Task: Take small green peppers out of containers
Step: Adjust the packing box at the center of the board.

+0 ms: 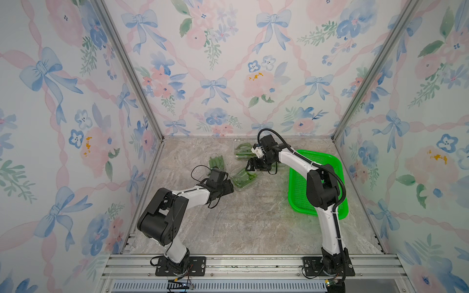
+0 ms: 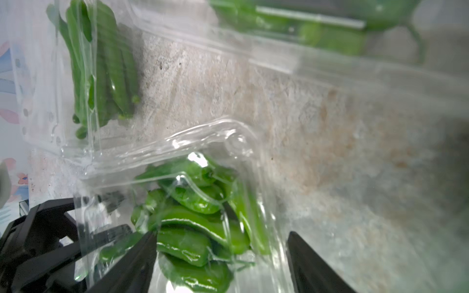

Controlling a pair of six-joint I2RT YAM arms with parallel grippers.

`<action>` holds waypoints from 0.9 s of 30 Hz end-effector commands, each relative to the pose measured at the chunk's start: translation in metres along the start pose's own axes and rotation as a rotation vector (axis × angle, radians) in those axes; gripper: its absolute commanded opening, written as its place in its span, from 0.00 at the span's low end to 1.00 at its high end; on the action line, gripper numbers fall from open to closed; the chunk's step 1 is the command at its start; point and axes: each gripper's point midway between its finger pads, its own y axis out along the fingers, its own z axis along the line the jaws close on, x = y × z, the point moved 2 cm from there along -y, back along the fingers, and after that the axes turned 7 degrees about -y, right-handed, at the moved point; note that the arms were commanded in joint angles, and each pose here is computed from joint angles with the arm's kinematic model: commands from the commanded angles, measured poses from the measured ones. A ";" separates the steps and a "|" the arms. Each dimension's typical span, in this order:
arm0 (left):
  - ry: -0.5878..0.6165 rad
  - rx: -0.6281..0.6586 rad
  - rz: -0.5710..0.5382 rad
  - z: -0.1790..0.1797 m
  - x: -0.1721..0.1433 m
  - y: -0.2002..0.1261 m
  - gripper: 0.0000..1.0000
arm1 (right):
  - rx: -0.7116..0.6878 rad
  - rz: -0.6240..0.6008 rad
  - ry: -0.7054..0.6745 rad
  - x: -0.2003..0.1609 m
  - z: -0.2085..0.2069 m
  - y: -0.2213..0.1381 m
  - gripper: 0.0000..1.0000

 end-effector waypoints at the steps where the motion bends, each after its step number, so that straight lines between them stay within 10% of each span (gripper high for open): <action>1: 0.028 -0.019 -0.001 -0.006 0.002 0.002 0.69 | 0.028 -0.044 -0.018 0.001 0.023 -0.015 0.80; 27: 0.006 -0.105 0.085 0.002 -0.085 -0.052 0.69 | 0.045 0.192 -0.045 -0.118 0.025 -0.028 0.80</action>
